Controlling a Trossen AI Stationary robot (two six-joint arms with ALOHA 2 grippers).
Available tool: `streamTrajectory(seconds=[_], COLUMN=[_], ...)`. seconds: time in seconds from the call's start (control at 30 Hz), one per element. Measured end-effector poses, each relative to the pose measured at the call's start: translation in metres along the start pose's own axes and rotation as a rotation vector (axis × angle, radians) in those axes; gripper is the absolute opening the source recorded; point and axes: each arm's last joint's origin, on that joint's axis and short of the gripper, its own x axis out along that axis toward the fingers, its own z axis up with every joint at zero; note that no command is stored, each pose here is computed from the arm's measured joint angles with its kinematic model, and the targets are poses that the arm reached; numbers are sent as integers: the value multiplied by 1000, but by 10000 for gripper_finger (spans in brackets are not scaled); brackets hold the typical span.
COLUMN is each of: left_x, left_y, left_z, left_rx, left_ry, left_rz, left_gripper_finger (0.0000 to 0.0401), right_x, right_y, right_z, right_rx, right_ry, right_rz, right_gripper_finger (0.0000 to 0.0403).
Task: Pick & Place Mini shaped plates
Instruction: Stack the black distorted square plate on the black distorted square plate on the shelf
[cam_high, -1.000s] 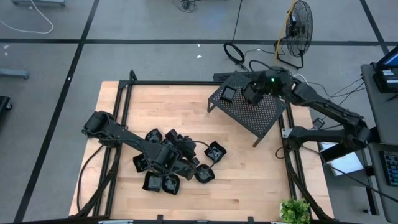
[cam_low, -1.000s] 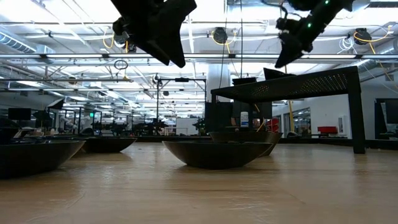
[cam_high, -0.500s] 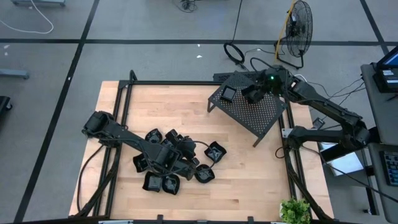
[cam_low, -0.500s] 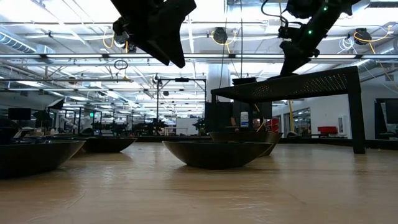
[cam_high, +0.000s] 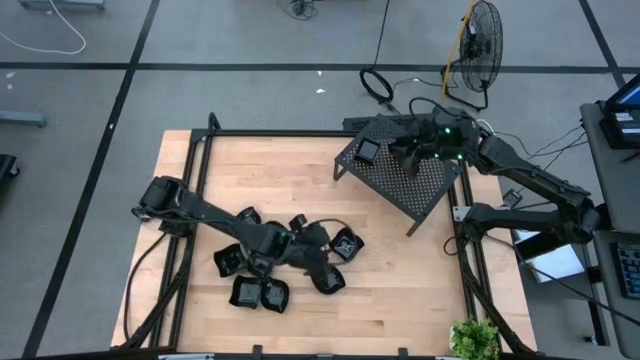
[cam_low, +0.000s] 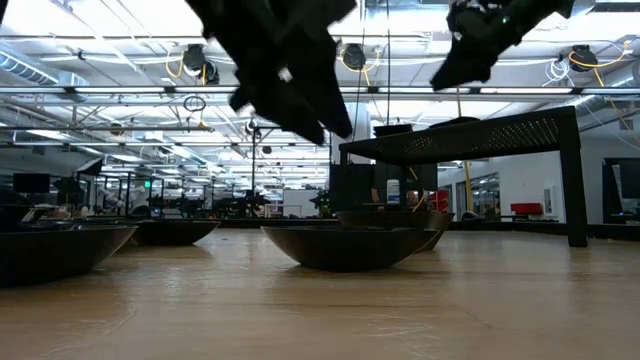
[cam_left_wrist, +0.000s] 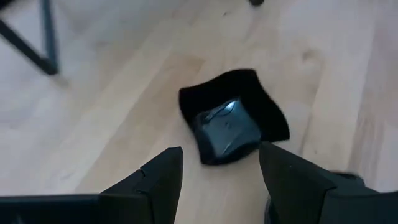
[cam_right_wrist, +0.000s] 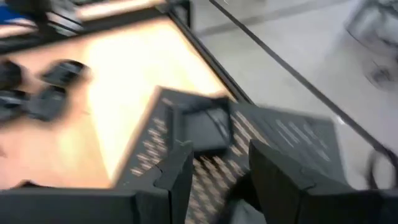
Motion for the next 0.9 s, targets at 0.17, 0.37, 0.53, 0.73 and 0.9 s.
streamTrajectory(seconds=[0.17,0.37,0.53,0.73,0.9], left_x=[25,40,40,54,75], left_y=[28,48,44,34,33], left_z=[-11,-23,-19,-29,-35], left_rx=[-107,-179,-186,-174,-169], left_ry=[19,72,12,9,48], left_rz=[-28,-58,-144,-178,-148], left_gripper_finger=[214,214,214,214,214], right_x=[-9,-11,-10,-10,-10], right_y=[15,27,33,35,35], right_z=[6,8,9,9,10], right_rx=[-48,-83,-97,-103,-96], right_ry=[-74,-100,-104,-111,-115], right_rz=[82,134,148,157,156], right_gripper_finger=[141,141,141,141,141])
